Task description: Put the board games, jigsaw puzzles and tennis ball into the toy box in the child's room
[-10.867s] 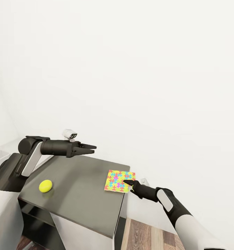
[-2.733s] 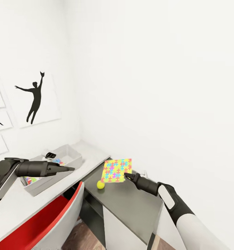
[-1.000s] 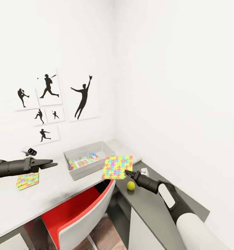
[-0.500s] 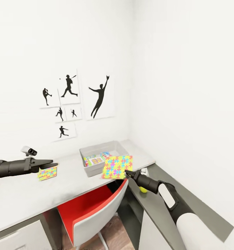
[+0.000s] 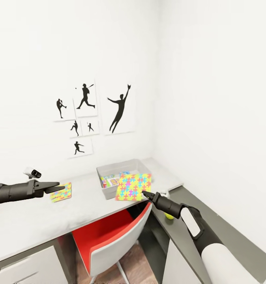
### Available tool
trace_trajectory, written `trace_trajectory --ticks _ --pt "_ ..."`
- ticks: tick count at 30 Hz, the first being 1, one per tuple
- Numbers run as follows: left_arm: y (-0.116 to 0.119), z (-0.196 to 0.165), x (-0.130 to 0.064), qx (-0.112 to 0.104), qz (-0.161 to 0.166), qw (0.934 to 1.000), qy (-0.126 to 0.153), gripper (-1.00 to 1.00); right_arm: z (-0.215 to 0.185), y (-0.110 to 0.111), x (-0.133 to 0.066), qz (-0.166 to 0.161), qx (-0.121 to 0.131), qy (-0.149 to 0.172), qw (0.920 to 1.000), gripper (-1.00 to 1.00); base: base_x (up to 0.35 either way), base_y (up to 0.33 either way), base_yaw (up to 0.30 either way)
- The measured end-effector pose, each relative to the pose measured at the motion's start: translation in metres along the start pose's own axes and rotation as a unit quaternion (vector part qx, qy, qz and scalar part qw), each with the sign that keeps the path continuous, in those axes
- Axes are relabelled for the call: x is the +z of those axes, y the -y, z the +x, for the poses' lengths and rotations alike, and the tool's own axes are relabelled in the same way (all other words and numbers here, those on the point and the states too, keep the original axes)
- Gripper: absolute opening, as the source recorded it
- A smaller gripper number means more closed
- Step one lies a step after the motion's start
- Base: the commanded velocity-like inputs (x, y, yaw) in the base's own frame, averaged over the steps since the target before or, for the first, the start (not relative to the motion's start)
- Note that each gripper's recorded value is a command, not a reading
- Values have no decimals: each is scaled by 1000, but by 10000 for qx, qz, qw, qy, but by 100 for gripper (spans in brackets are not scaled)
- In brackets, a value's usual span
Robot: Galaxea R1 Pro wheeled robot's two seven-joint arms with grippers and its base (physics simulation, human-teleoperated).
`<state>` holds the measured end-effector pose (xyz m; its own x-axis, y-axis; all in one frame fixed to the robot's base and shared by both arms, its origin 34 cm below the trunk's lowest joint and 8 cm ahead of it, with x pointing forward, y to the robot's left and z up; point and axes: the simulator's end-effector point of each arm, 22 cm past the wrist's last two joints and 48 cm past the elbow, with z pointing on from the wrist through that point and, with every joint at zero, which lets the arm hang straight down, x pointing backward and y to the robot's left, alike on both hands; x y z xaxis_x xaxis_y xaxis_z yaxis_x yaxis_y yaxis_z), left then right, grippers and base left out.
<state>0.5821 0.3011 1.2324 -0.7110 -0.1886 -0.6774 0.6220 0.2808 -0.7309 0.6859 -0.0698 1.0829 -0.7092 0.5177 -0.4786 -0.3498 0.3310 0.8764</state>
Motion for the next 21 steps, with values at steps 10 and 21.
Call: trace_trajectory --ticks 10,21 --pt "-6 2 1 -55 -21 10000 -20 100 3 6 1 21 51 -17 10000 -100 9 243 0" --pt "-8 2 1 -51 -49 10000 -17 100 3 5 1 -1 61 -11 10000 -100 182 239 0"
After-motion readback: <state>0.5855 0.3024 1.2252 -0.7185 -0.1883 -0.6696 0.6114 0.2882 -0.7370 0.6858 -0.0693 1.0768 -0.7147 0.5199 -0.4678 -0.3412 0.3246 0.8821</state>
